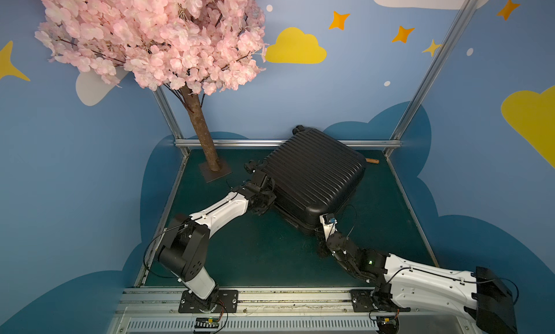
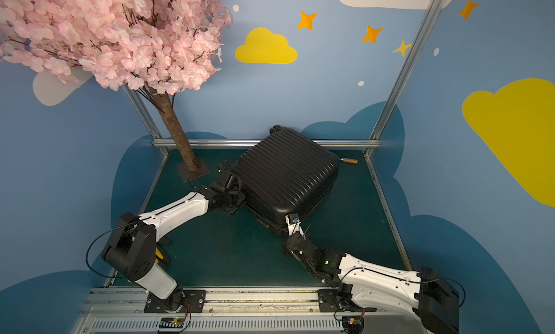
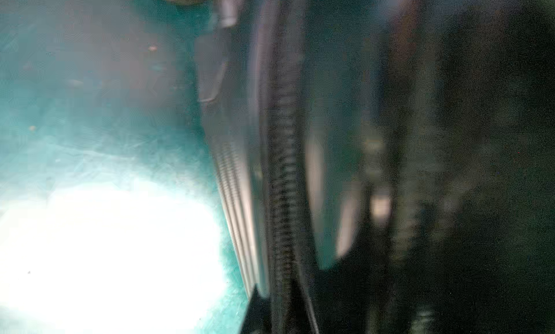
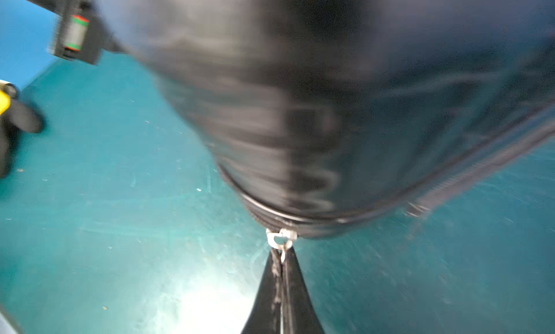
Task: Open the suitcase zippers
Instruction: Unzip the zipper on the suitcase.
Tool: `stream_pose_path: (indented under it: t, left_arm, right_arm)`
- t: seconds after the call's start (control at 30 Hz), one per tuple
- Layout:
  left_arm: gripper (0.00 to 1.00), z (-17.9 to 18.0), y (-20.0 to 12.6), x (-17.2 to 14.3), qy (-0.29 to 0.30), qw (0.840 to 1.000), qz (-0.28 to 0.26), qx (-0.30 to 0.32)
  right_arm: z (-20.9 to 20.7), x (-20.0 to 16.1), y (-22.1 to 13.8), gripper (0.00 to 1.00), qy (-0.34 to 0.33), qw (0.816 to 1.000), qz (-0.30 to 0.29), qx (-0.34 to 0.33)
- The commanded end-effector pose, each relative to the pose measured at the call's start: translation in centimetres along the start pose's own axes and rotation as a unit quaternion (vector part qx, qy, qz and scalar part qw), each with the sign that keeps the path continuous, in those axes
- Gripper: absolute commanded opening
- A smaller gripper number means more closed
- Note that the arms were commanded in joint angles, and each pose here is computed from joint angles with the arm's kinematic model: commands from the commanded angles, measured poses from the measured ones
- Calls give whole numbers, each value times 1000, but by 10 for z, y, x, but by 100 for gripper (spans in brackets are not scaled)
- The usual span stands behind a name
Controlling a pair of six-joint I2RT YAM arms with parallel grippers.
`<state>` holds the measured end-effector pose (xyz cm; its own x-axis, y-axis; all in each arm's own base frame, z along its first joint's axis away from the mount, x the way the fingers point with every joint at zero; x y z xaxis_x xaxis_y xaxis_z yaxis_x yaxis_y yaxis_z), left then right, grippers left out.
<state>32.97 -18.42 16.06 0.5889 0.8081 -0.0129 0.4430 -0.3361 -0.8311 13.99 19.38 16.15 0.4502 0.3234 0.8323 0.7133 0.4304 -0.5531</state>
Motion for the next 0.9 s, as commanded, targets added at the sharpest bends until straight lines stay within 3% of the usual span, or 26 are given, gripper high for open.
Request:
stream_pose_path:
  t: [0.0, 0.2, 0.47, 0.87]
  left_arm:
    - [2, 9, 9, 23, 24, 998, -48, 29]
    - [2, 14, 5, 28, 42, 997, -46, 39]
    - [2, 23, -13, 30, 103, 992, -27, 65]
    - [2, 44, -25, 38, 207, 972, -5, 107]
  right_arm:
    - [-21, -8, -16, 0, 3, 997, 36, -70]
    - [-44, -6, -25, 0, 13, 992, 7, -122]
    - [-80, 17, -17, 0, 6, 982, -77, -174]
    - [-149, 42, 17, 0, 54, 960, -91, -260]
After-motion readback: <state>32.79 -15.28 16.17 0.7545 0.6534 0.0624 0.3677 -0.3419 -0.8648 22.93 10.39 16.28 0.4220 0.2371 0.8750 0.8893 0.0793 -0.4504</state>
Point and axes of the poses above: each gripper's point midway between its finger pads, its own y axis out along the fingers, its own z axis along the line the jaws close on, x = y × z, the point moved 7 cm from there along -y, back along the fingers, and after that the axes turned 13 degrees about -y, right-handed, at the moved point
